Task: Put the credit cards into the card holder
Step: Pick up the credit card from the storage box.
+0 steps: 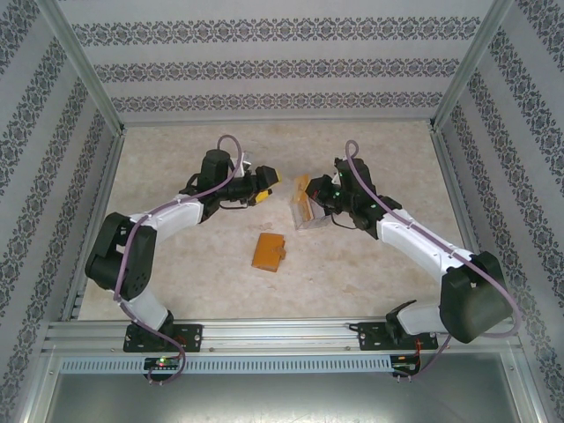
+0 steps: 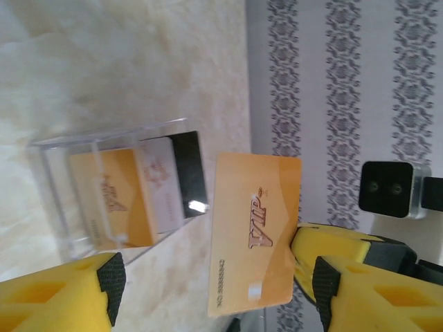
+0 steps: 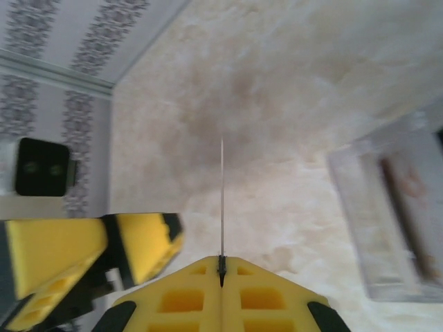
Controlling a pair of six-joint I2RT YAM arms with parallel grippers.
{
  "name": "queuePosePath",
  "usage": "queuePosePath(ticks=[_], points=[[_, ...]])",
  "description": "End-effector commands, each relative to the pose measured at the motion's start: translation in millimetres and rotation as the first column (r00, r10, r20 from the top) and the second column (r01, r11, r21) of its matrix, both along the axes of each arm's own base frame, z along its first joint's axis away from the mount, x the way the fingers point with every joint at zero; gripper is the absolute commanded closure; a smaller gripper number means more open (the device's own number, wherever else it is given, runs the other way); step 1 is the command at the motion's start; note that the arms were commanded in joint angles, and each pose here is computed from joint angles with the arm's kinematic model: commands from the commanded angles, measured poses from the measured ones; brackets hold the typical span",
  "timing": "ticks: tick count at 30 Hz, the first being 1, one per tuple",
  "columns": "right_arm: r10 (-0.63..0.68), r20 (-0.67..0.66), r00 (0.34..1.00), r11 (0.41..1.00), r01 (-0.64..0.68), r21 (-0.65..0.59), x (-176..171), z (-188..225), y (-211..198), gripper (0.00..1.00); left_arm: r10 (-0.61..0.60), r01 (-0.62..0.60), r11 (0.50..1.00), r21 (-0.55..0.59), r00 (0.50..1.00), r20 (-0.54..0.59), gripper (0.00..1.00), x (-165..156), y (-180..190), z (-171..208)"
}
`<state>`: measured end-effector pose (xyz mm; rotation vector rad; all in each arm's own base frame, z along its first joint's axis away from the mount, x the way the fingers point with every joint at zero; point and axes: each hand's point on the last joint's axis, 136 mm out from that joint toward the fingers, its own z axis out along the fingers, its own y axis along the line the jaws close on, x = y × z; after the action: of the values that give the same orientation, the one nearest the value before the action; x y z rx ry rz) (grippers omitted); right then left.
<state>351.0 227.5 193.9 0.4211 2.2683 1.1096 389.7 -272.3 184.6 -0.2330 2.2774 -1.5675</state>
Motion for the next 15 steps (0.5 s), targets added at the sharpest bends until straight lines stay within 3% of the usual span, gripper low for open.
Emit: queuePosePath(ticks=[1, 7, 15], points=[[0.033, 0.090, 0.995, 0.984, -0.049, 0.172, 2, 42, 16, 1.00, -0.052, 0.064, 0.989, -0.130, 0.994, 0.099, 0.27, 7, -10, 45], [0.058, 0.093, 0.994, 0.969, -0.078, 0.233, 4, 47, 25, 1.00, -0.071, 0.091, 0.981, -0.168, 0.990, 0.122, 0.34, 5, -13, 56], [0.063, 0.054, 0.997, 0.969, -0.074, 0.236, 4, 33, 26, 1.00, -0.048, 0.076, 0.984, -0.164, 0.985, 0.165, 0.73, 3, -10, 59]])
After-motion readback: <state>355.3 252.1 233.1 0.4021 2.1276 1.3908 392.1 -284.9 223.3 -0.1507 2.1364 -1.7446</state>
